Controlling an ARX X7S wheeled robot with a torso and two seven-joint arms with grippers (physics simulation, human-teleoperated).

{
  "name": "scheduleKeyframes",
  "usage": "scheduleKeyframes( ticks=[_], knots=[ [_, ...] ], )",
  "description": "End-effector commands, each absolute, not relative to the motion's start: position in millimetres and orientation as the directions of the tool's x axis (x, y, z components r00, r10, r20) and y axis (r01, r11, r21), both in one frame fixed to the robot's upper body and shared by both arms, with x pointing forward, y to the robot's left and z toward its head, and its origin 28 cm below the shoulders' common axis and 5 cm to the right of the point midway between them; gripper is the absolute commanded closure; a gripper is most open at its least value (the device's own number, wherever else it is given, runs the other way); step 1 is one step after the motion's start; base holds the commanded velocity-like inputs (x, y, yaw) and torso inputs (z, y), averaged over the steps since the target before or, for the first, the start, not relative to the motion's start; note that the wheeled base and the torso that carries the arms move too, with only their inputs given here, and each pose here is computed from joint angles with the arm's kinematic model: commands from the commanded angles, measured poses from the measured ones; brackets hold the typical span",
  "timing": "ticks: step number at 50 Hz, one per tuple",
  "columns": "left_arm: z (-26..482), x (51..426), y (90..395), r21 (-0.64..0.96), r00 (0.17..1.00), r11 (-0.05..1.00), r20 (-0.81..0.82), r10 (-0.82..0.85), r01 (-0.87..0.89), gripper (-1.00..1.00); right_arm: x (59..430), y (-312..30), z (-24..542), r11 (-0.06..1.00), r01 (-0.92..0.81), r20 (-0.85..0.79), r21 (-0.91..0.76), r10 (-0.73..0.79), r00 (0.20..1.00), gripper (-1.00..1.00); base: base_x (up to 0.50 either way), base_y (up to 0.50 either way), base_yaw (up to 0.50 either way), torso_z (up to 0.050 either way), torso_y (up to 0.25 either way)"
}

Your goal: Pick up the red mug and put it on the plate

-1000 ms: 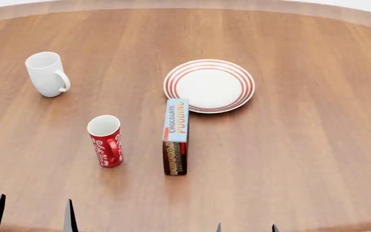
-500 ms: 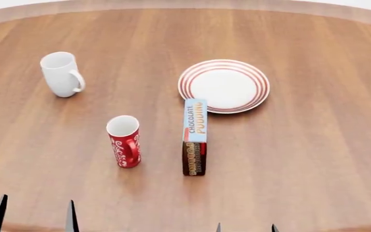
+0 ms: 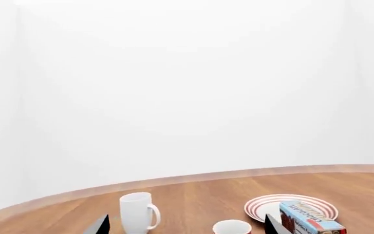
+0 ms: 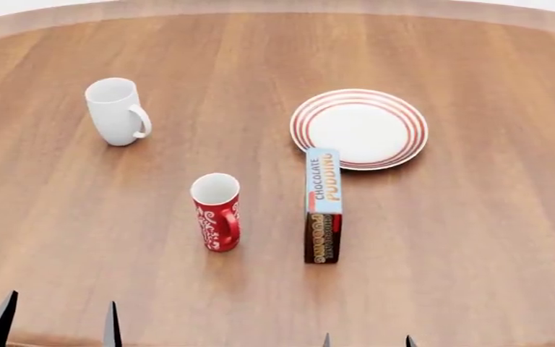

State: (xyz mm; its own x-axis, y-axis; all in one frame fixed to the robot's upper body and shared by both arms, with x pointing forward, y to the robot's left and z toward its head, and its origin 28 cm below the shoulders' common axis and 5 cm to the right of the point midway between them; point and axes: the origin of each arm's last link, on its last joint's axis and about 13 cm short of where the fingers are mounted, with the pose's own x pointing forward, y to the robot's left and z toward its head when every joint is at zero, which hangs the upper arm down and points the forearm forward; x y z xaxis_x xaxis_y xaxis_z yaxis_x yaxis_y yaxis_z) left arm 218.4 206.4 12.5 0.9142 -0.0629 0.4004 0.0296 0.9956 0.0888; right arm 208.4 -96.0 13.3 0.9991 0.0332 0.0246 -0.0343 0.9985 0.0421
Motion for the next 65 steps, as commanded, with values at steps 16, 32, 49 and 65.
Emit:
scheduleKeyframes(
  ticks=[16,32,49,65],
  knots=[
    [12.5,218.5,206.3,0.088,0.912,0.995,0.403,-0.072,0.040,-1.00,208.3,-96.2,13.5,0.998,-0.035,0.024,0.043,0.034,0.999,-1.00,0.00,0.15,0.00,0.000,0.000],
    [12.5,218.4,206.3,0.087,0.915,0.995,0.397,-0.075,0.044,-1.00,208.3,-96.0,13.5,0.999,-0.035,0.022,0.041,0.034,0.999,-1.00,0.00,0.14,0.00,0.000,0.000],
    [12.5,218.4,206.3,0.089,0.914,0.995,0.398,-0.077,0.045,-1.00,208.0,-96.2,13.7,0.998,-0.033,0.025,0.044,0.032,0.999,-1.00,0.00,0.15,0.00,0.000,0.000],
    [12.5,218.4,206.4,0.092,0.914,0.995,0.399,-0.079,0.045,-1.00,208.1,-96.1,13.7,0.998,-0.033,0.025,0.046,0.031,0.999,-1.00,0.00,0.15,0.00,0.000,0.000]
  ],
)
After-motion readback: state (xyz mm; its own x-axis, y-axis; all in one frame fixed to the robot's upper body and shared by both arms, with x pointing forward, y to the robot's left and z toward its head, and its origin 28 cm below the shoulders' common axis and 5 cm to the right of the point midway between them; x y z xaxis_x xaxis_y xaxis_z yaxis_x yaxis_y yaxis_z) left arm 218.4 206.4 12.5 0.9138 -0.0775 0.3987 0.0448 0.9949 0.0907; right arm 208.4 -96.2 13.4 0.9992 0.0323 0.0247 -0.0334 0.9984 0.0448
